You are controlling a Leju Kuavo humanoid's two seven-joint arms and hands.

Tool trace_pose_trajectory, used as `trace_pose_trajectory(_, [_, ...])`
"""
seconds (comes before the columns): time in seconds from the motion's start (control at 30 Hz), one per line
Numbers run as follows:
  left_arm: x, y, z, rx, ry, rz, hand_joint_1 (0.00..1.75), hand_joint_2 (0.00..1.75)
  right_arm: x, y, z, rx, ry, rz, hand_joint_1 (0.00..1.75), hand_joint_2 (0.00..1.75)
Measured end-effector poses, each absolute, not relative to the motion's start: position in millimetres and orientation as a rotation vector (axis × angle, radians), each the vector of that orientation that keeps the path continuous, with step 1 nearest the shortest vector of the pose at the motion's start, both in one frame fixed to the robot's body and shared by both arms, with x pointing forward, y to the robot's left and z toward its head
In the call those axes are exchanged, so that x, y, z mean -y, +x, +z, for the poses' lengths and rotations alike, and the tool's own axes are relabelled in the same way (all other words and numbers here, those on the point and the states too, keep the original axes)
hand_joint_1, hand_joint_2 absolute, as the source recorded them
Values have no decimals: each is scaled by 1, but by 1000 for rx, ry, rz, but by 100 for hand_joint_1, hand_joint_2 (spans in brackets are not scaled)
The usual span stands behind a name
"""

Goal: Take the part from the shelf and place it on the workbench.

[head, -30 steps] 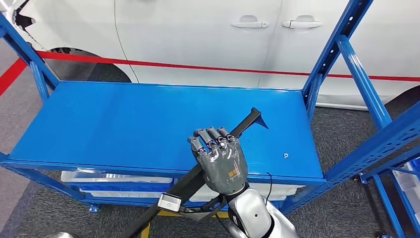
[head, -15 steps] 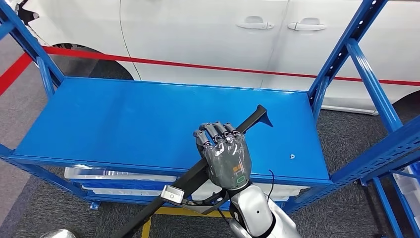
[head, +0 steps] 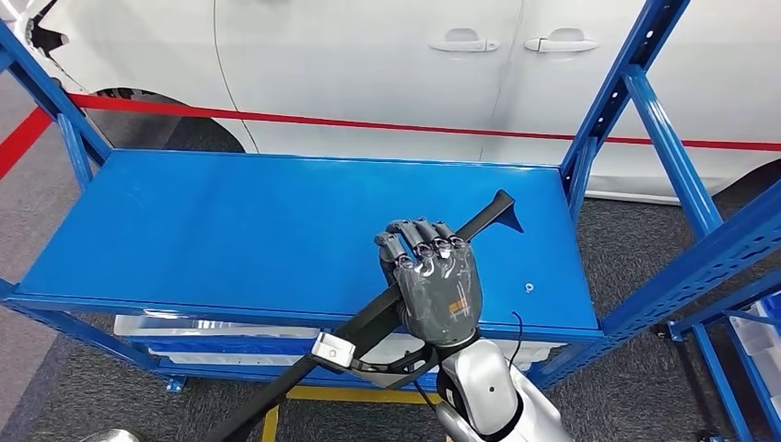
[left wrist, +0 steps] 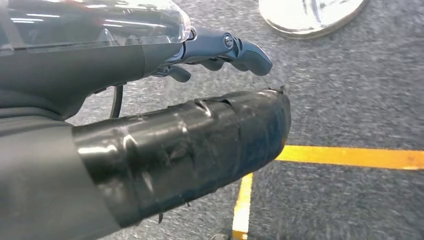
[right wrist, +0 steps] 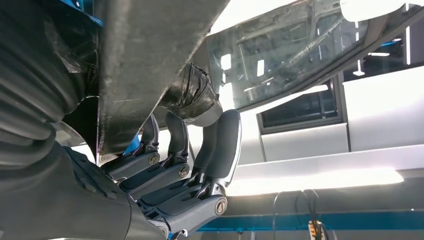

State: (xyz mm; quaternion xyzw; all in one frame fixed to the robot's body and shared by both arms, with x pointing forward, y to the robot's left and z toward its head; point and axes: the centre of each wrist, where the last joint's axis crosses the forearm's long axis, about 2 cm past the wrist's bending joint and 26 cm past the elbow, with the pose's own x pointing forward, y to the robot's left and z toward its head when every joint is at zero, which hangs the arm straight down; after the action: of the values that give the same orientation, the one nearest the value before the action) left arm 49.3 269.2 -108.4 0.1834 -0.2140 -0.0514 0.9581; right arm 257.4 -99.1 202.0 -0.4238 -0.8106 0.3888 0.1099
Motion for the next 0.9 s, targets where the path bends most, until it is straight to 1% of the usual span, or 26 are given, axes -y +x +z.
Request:
trace_pose_trajectory(0.1, [-269, 50, -108, 450, 359, -102, 0, 175, 98, 256, 202, 2396, -1238, 1152, 175, 175])
trace_pose_trajectory(0.67, [-269, 49, -109, 468, 332, -110, 0, 175, 94, 252, 200, 2418, -1213, 1183, 175, 175])
trace_pose_trajectory(0.9, [-270, 49, -108, 431, 390, -104, 0, 175, 91, 250, 200, 2424, -1197, 1189, 175, 175])
